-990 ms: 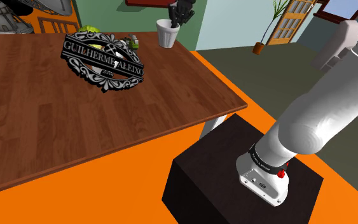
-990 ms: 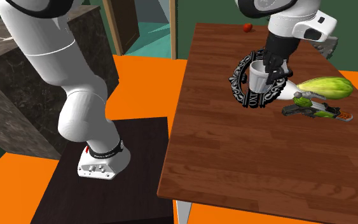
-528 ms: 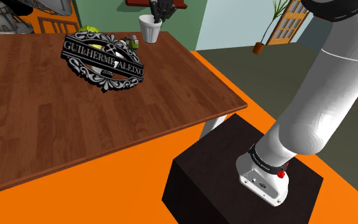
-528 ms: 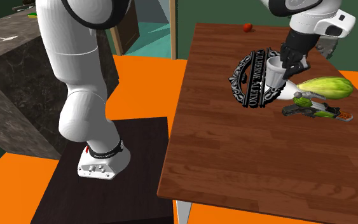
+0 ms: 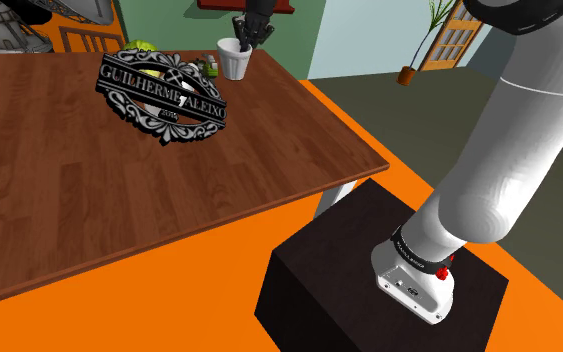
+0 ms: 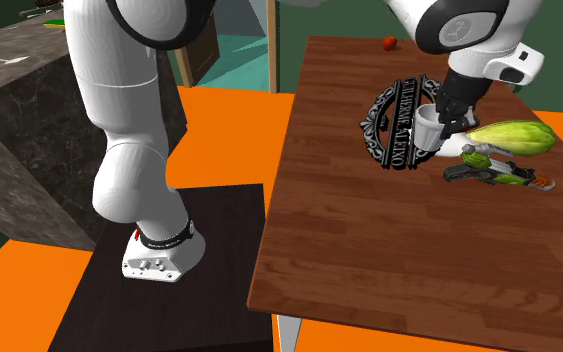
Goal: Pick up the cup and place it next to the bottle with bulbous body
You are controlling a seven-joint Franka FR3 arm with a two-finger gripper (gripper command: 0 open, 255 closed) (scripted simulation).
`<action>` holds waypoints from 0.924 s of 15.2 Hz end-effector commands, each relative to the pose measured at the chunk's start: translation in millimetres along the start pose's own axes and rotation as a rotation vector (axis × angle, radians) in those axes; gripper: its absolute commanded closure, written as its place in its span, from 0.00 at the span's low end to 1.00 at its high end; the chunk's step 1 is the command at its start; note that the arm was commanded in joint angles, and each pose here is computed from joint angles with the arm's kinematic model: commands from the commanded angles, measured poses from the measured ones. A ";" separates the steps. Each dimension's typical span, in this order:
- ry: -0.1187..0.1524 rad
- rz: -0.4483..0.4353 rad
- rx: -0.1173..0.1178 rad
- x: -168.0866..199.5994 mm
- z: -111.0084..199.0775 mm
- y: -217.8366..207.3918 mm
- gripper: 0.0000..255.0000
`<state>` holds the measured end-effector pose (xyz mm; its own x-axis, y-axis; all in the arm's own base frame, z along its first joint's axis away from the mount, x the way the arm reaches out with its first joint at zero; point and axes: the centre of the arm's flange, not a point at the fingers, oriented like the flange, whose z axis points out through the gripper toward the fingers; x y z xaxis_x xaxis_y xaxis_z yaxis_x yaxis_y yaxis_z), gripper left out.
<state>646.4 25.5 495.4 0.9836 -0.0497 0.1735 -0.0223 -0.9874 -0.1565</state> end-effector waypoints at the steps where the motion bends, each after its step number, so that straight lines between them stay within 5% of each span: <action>1: 0.001 0.000 0.000 -2.5 10.4 1.9 1.00; 14: 0.001 0.000 0.000 -14.4 77.2 12.7 1.00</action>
<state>646.4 25.0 420.7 0.9835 -0.0499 0.1740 -0.0224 -0.9874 -0.1566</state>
